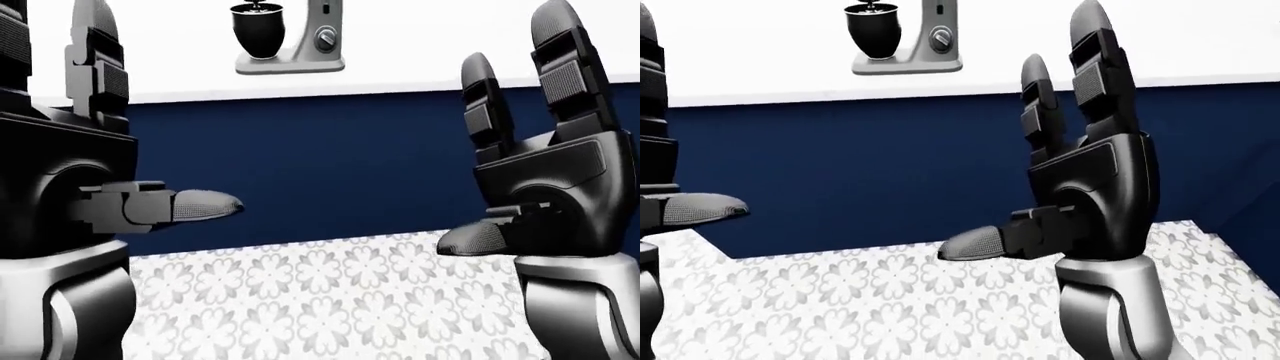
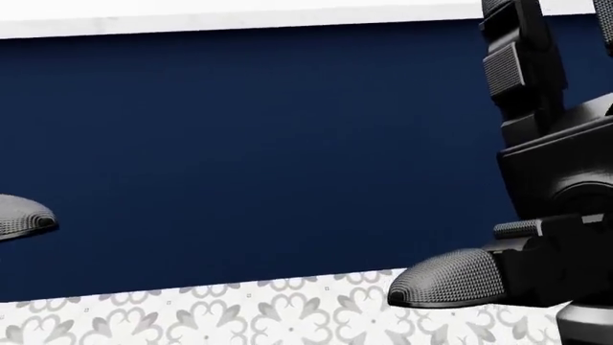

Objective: Open the stand mixer head.

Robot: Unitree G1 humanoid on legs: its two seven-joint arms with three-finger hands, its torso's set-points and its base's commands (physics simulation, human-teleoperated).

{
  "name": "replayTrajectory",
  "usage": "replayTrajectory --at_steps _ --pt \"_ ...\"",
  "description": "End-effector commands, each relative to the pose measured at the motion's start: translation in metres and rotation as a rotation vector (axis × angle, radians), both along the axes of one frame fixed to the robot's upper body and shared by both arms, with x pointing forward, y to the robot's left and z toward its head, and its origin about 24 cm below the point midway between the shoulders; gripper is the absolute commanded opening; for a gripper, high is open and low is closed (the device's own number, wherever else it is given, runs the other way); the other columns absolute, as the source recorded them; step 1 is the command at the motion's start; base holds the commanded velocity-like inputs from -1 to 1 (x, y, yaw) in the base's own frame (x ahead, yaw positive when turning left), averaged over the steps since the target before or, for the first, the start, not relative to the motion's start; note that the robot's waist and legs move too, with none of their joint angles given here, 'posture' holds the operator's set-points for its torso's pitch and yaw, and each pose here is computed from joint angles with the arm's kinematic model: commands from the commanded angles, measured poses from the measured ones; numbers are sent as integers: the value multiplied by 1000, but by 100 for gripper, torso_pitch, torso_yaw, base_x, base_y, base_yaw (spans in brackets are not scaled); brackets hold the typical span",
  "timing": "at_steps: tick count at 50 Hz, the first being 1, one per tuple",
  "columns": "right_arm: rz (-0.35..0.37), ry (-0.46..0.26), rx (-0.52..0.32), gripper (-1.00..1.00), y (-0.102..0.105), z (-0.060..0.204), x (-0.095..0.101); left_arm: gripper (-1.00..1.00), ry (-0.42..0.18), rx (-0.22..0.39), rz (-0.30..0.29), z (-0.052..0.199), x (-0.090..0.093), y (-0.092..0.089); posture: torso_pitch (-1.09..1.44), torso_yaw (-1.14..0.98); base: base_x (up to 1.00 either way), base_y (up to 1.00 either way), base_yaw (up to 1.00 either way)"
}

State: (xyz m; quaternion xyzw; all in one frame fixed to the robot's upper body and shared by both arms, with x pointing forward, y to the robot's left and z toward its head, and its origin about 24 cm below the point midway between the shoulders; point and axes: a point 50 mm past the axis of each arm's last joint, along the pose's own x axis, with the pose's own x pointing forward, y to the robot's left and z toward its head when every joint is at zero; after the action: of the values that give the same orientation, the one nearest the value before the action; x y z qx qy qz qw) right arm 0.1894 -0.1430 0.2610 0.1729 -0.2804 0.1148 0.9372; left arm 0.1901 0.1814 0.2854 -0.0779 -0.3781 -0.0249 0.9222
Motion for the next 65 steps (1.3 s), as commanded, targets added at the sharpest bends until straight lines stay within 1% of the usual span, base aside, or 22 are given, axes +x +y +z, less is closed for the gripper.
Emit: replayTrajectory --at_steps 1,3,7,9,15,20,21,23,27,31,32,33,36,39,42,43,46,48,53,54,60,65 --pt "-9 -50 11 100 -2 7 -4 100 -59 12 -6 7 -6 -2 0 0 0 91 0" --pt "3 -48 11 100 -1 6 -5 100 -60 13 -6 8 -6 -2 0 0 0 41 0" --pt "-11 -46 14 100 -2 7 -4 100 -60 13 -6 8 -6 -2 0 0 0 50 0" --pt "8 -51 10 100 0 6 -5 100 -59 13 -6 8 -6 -1 0 0 0 29 0" --pt "0 -49 18 100 -1 7 -5 100 -60 14 -7 8 -6 -2 0 0 -1 43 0" --pt "0 -53 21 100 -1 7 -5 100 -60 13 -5 8 -5 -1 0 0 0 0 0" --pt "-7 -68 31 100 -2 8 -6 100 -59 13 -5 8 -5 -2 0 0 0 0 0" --pt "-4 -56 31 100 -2 8 -5 100 -60 14 -6 8 -6 -2 0 0 0 0 0" --pt "1 -56 33 100 -2 8 -6 100 -60 14 -5 8 -6 -2 0 0 0 0 0" --pt "9 -77 31 100 -2 9 -7 100 -61 13 -7 8 -6 -2 0 0 82 0 0" --pt "6 -75 33 100 -2 9 -7 100 -60 13 -8 8 -6 -2 0 0 100 0 0" --pt "3 -64 14 100 -1 7 -6 100 -60 14 -7 8 -6 -2 0 0 98 0 0" --pt "4 -76 26 100 -2 8 -6 100 -60 13 -8 8 -7 -2 0 0 5 0 0" --pt "1 -70 15 100 -1 7 -6 100 -60 14 -8 8 -7 -2 0 0 100 0 0" --pt "-3 -65 18 100 -2 7 -6 100 -61 14 -8 8 -7 -2 0 0 0 0 0" --pt "7 -78 26 100 -2 8 -7 100 -61 14 -8 8 -7 -2 0 0 48 0 0" --pt "2 -64 14 100 -1 6 -6 100 -60 15 -9 8 -7 -3 0 0 83 0 0" --pt "-6 -74 10 100 -1 6 -6 100 -60 14 -7 8 -7 -2 0 0 0 0 0" --pt "3 -77 27 100 -2 8 -7 100 -60 14 -8 8 -7 -2 0 0 41 0 0" --pt "-4 -65 12 100 -1 7 -6 100 -61 15 -7 8 -7 -2 0 0 88 0 0" --pt "4 -77 37 100 -3 9 -7 100 -59 13 -10 7 -7 -2 0 0 7 0 0" --pt "1 -70 21 100 -2 7 -6 100 -58 12 -9 7 -6 -2 0 0 41 0 0"
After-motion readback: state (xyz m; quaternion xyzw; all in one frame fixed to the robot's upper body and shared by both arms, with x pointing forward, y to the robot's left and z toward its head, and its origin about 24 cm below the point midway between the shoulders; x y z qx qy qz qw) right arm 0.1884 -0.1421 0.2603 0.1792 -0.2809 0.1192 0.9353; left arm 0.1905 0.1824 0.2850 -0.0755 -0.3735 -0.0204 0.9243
